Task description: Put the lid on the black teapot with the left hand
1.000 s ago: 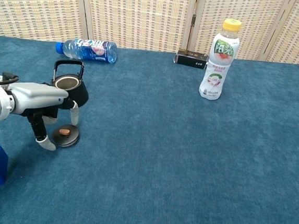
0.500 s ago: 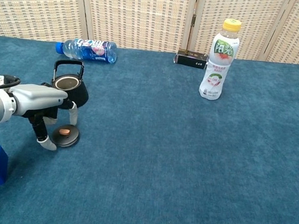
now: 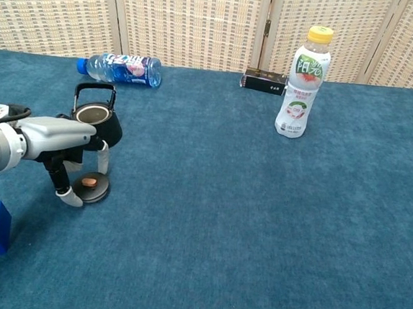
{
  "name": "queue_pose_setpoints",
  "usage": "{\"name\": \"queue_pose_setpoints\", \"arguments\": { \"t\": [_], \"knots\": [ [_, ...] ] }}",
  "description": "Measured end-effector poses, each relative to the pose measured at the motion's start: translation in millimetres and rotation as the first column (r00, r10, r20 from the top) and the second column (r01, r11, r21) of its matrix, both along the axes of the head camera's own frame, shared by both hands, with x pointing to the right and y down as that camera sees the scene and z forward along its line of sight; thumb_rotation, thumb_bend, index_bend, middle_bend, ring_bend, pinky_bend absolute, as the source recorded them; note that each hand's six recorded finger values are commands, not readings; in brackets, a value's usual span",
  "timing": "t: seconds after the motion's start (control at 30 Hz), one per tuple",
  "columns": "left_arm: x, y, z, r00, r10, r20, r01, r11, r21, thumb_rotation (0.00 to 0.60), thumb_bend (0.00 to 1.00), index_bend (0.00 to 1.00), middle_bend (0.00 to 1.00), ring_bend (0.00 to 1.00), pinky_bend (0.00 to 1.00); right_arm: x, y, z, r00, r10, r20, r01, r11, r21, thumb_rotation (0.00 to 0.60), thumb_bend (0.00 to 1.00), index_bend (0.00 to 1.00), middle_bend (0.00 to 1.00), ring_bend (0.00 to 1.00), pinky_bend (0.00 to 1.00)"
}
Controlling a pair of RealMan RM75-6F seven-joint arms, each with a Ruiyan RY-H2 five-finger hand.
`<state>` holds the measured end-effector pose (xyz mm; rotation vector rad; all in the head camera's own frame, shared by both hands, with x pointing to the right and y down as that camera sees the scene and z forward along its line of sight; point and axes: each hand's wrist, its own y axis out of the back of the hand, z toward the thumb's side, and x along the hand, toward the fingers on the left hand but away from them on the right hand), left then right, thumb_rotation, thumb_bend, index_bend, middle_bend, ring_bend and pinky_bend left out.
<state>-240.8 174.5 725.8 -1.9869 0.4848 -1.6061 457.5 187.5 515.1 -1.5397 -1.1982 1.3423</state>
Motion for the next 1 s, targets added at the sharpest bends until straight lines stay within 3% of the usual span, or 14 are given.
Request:
{"name": "queue_pose_setpoints", "arguments": {
  "t": [1.0],
  "knots": [
    [-0.7,-1.8,1.8,1.000,-0.005,-0.009,0.005,1.000,0.022,0.600,0.04,0.48,1.00,1.00,1.00,1.3,-0.3,0.4,1.000,0.003,0.001,-0.003,1.000,-0.003,0.600,0.15,0.67,0.50,0.38,0.50]
  ]
}}
